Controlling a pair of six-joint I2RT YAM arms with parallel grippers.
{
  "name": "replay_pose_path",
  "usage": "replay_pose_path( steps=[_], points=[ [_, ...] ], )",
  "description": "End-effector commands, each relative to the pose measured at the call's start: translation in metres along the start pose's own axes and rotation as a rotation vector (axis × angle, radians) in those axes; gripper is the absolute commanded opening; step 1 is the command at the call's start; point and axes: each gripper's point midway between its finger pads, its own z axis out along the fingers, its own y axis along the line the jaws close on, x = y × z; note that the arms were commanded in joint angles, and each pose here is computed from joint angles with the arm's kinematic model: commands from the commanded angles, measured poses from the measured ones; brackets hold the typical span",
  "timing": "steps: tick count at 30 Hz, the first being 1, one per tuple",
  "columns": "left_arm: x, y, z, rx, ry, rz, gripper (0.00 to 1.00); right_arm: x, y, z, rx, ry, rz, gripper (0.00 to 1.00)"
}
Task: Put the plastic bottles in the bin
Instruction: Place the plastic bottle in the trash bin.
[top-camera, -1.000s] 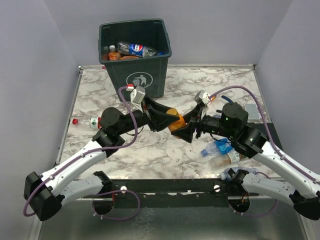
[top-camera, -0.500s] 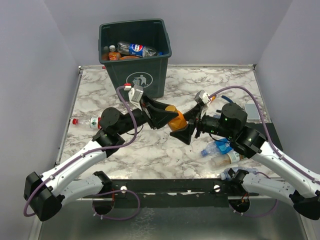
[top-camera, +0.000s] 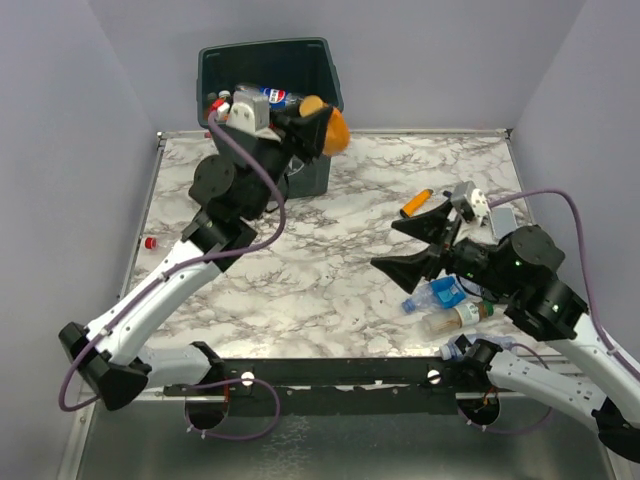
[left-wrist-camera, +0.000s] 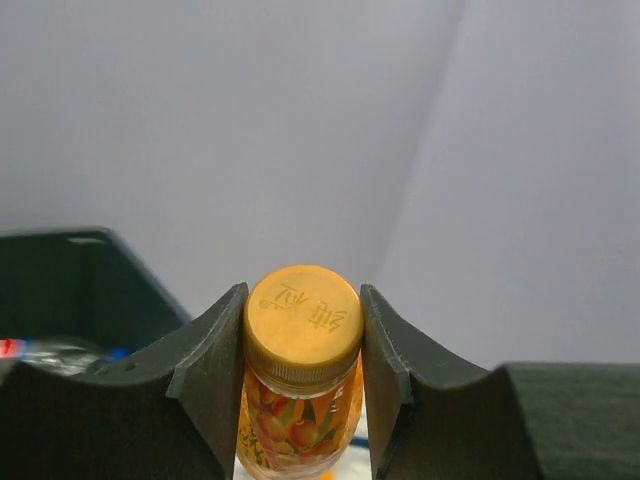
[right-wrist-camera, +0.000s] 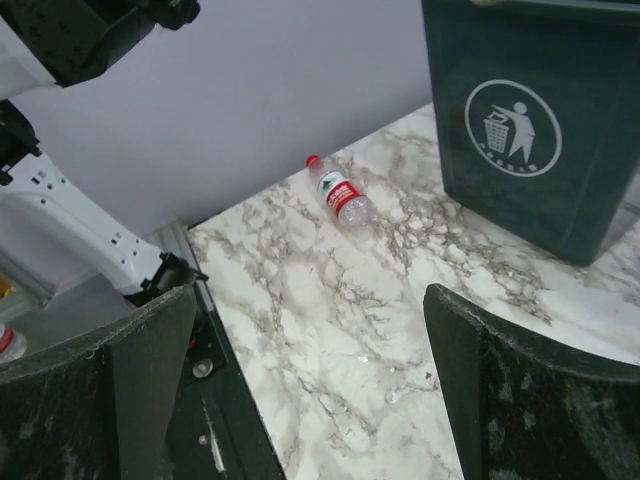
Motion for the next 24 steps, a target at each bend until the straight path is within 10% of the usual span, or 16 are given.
replay_pose_path(
  steps=[1, 12, 22, 24],
  points=[
    [-0.033, 0.109, 0.025, -0.483, -0.052, 0.311, 0.00, 0.020, -0.030, -0.011, 0.167, 0.006, 0.015, 1.00],
    [-0.043, 0.297, 0.049, -0.925, -0.096, 0.246, 0.00, 0.051, -0.055, -0.019, 0.307, -0.027, 0.129, 0.98],
    [0.044, 0.340, 0.050, -0.965, 0.139, 0.223, 0.00, 0.060, -0.066, -0.028, 0.359, -0.001, 0.086, 0.98],
    [0.056, 0.341, 0.053, -0.940, 0.174, 0.210, 0.14, 0.061, -0.066, -0.027, 0.361, 0.003, 0.080, 0.98]
  ],
)
